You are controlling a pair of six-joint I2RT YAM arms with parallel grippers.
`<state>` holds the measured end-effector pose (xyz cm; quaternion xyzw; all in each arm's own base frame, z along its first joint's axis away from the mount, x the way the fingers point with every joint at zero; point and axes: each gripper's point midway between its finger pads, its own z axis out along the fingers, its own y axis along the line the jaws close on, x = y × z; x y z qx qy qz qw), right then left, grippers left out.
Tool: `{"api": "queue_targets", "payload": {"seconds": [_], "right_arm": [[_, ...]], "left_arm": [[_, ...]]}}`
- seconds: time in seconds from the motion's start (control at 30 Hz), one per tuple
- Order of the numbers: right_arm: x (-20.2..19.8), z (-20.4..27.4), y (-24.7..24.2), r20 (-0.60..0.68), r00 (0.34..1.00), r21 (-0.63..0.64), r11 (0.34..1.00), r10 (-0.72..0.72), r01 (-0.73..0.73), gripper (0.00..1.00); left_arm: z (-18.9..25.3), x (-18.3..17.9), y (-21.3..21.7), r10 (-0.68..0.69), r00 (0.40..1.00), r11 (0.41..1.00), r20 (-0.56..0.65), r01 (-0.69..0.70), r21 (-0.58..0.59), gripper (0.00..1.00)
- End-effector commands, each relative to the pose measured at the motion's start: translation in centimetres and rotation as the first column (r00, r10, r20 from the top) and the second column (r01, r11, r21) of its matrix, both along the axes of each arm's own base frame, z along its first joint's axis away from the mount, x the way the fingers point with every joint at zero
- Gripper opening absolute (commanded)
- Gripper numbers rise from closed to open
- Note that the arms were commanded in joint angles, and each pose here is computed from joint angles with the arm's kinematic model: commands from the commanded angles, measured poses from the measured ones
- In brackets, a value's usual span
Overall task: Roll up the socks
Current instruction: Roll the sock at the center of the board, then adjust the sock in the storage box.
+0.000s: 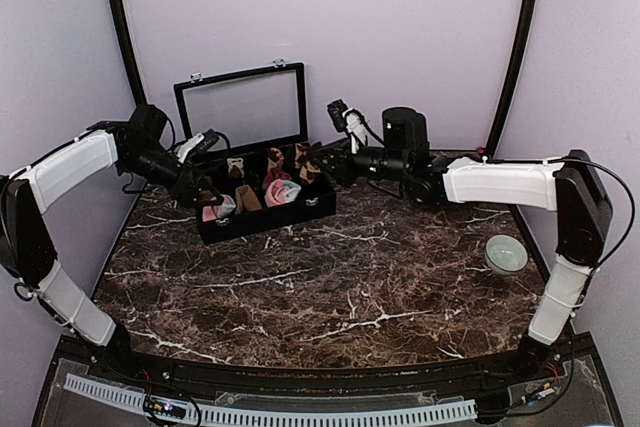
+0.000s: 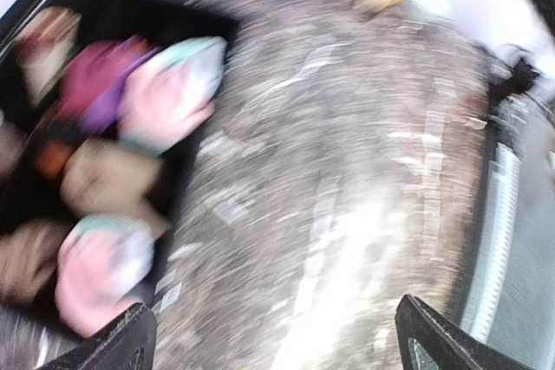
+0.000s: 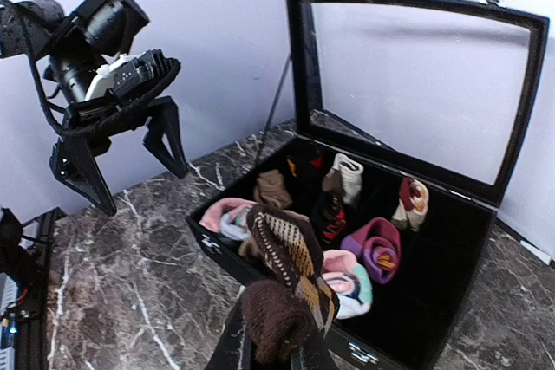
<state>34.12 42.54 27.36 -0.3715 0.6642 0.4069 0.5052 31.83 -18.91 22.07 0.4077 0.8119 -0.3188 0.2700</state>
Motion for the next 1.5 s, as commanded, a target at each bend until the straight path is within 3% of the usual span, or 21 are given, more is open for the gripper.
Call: {"api": "queue_targets", "payload": {"seconds": [0.0,0.17,0.3,0.4,0.67,0.77,0.9,0.93,0.97,1.13,1.33,1.47], "right_arm": [[3.8,-1.7,-0.4,0.056,0.994,-0.077,0.993,-0.089,0.093,0.0],[4.7,-2.4,-0.8,0.051,0.993,-0.086,0.991,-0.103,0.107,0.0],[4.2,-3.3,-1.6,0.034,0.993,-0.103,0.988,-0.111,0.114,0.0],[3.6,-3.8,-2.0,0.018,0.993,-0.097,0.989,-0.113,0.114,0.0],[2.8,-3.6,-2.4,-0.016,0.994,-0.065,0.992,-0.111,0.11,0.0],[2.5,-3.6,-2.5,-0.019,0.994,-0.062,0.992,-0.107,0.105,0.0],[2.2,-4.0,-2.6,-0.039,0.995,-0.076,0.993,-0.095,0.092,0.0],[2.2,-4.2,-2.6,-0.042,0.995,-0.079,0.993,-0.096,0.092,0.0],[2.1,-4.4,-2.7,-0.044,0.994,-0.085,0.992,-0.096,0.092,0.0],[1.9,-4.8,-3.0,-0.049,0.994,-0.095,0.991,-0.1,0.095,0.0],[1.7,-4.3,-3.2,-0.045,0.994,-0.094,0.991,-0.102,0.098,0.0],[1.6,-3.7,-3.4,-0.036,0.994,-0.09,0.99,-0.108,0.104,0.0]], "left_arm": [[-5.1,5.0,6.3,0.28,0.959,0.949,0.031,-0.282,0.142,0.99],[-8.5,10.1,10.5,0.471,0.882,0.875,-0.006,-0.466,0.133,0.99],[-9.7,12.8,12.0,0.522,0.852,0.848,-0.033,-0.514,0.13,0.99],[-9.9,14.5,13.0,0.561,0.828,0.819,0.01,-0.556,0.139,0.99],[-13.5,15.8,13.4,0.572,0.818,0.809,-0.056,-0.551,0.204,0.71],[-13.9,15.6,13.1,0.574,0.815,0.811,-0.081,-0.552,0.193,0.69],[-11.8,14.2,10.2,0.471,0.867,0.881,-0.163,-0.471,0.045,0.77],[-11.0,14.0,9.7,0.449,0.879,0.892,-0.163,-0.452,0.02,0.92],[-10.4,13.5,9.2,0.427,0.888,0.902,-0.173,-0.433,0.005,0.98],[-8.7,11.3,8.4,0.383,0.907,0.921,-0.175,-0.39,-0.007,0.99],[-10.3,8.7,8.4,0.352,0.927,0.936,-0.129,-0.345,0.077,0.99],[-11.8,7.5,8.8,0.346,0.937,0.924,-0.036,-0.334,0.185,0.99]]}}
